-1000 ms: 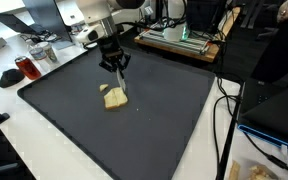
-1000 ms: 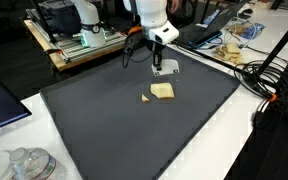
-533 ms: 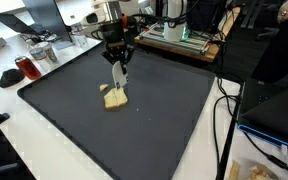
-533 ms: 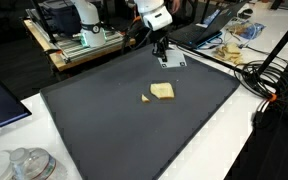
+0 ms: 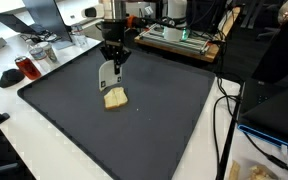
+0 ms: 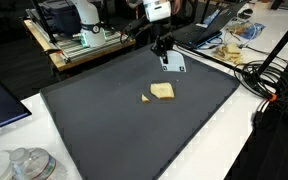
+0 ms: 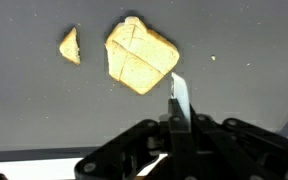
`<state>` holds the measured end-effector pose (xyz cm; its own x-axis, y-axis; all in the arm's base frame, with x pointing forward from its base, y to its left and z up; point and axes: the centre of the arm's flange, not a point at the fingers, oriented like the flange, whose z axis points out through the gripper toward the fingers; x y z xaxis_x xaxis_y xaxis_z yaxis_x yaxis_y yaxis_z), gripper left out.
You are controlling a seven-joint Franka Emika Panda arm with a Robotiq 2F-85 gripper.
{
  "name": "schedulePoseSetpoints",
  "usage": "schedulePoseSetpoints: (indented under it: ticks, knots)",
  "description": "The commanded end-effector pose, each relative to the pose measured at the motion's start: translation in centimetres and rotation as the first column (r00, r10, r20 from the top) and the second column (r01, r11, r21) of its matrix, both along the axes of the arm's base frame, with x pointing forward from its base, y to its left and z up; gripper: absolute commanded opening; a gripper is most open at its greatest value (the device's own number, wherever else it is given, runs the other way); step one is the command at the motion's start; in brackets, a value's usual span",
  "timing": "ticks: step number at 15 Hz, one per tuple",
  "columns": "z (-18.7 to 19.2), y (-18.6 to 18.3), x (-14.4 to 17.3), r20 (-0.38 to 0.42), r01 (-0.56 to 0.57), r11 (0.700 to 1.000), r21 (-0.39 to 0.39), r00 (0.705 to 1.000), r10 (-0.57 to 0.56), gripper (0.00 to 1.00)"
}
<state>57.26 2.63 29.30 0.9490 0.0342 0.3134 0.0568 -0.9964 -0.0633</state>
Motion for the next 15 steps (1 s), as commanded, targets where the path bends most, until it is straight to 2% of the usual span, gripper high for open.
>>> schedulePoseSetpoints:
  ticks: [1,2,4,8,9,15]
  knots:
    - [1.5,2.6,0.2,-0.023,0.015,0.999,-0.042,1.0,-0.016,0.01]
    - [0.2,1.0,0.1,-0.006,0.024,0.999,-0.034,1.0,-0.025,0.04]
    - [0.3,2.1,0.2,-0.011,0.013,0.999,-0.034,1.0,-0.013,0.04]
    - [0.5,2.2,0.2,-0.01,0.012,0.999,-0.033,1.0,-0.012,0.04]
    - [0.4,2.1,0.3,-0.01,0.012,0.999,-0.033,1.0,-0.013,0.01]
    - [2.5,5.5,1.2,-0.08,0.09,0.989,-0.118,0.992,-0.1,0.01]
